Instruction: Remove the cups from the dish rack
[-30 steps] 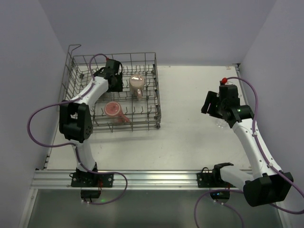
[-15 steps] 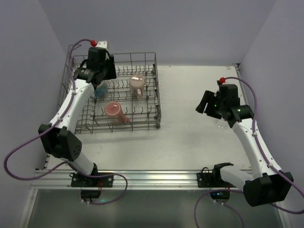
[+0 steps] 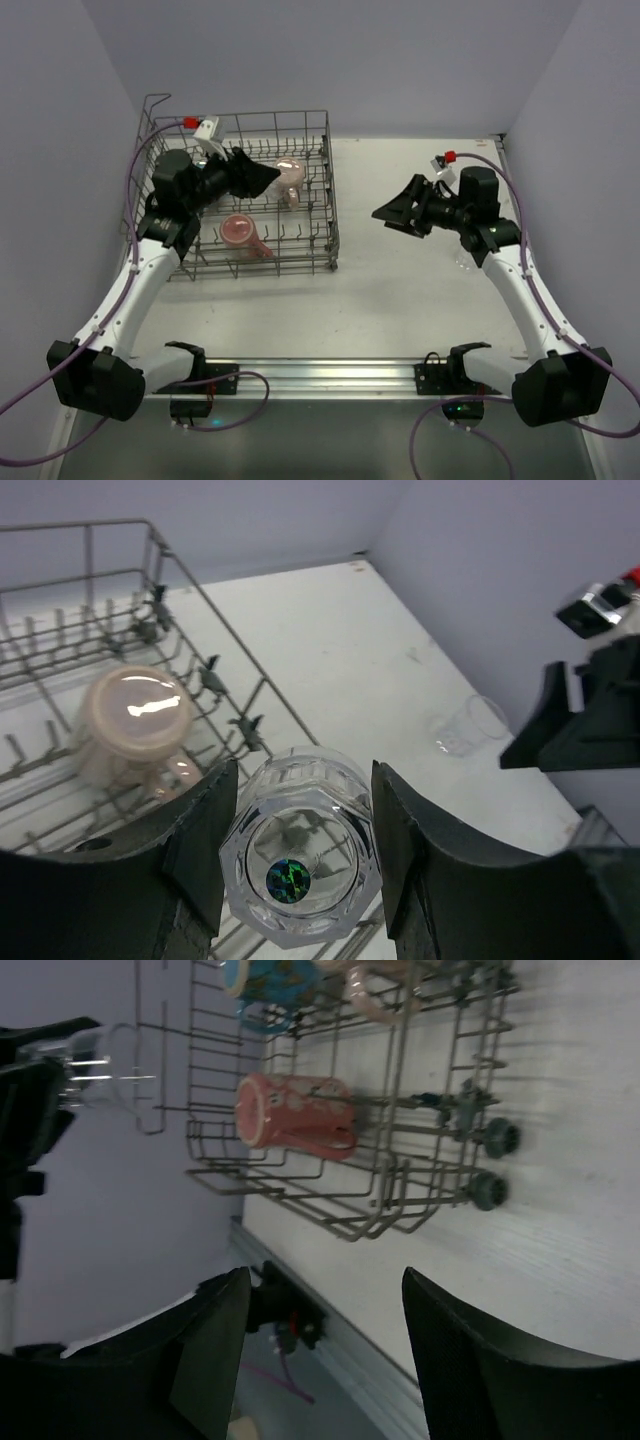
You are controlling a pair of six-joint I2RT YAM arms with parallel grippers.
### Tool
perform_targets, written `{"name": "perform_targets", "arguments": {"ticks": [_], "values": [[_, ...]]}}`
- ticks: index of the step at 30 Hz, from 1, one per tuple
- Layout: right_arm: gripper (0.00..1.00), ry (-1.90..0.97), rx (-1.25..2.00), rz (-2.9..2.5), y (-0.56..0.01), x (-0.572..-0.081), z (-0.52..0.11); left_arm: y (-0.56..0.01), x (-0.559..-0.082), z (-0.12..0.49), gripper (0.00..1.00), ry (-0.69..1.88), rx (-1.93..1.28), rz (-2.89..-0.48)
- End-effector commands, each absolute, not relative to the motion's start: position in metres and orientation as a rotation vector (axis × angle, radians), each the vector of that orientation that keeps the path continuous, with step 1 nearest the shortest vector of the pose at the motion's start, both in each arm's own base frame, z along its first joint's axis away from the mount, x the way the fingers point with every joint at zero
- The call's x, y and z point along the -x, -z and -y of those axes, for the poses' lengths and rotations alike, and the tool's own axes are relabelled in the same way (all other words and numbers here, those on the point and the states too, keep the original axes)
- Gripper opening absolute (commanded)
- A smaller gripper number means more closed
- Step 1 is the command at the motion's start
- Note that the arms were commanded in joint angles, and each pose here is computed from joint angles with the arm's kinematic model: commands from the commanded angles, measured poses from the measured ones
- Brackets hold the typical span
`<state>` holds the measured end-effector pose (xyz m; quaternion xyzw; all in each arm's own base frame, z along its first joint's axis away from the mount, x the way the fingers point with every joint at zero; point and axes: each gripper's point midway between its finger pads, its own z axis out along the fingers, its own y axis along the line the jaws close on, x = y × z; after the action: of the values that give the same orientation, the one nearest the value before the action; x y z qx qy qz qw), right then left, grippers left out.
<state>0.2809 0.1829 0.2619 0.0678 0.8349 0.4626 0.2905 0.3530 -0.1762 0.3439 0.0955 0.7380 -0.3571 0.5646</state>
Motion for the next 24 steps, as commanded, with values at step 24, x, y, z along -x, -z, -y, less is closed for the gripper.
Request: {"name": "perform_targets", "arguments": {"ticks": [24], "values": [[0.58, -2.404, -0.228, -1.964, -0.375, -0.222, -0.296, -0.388, -0.220, 0.236, 0.00, 1.340, -0.695, -1.161]]}}
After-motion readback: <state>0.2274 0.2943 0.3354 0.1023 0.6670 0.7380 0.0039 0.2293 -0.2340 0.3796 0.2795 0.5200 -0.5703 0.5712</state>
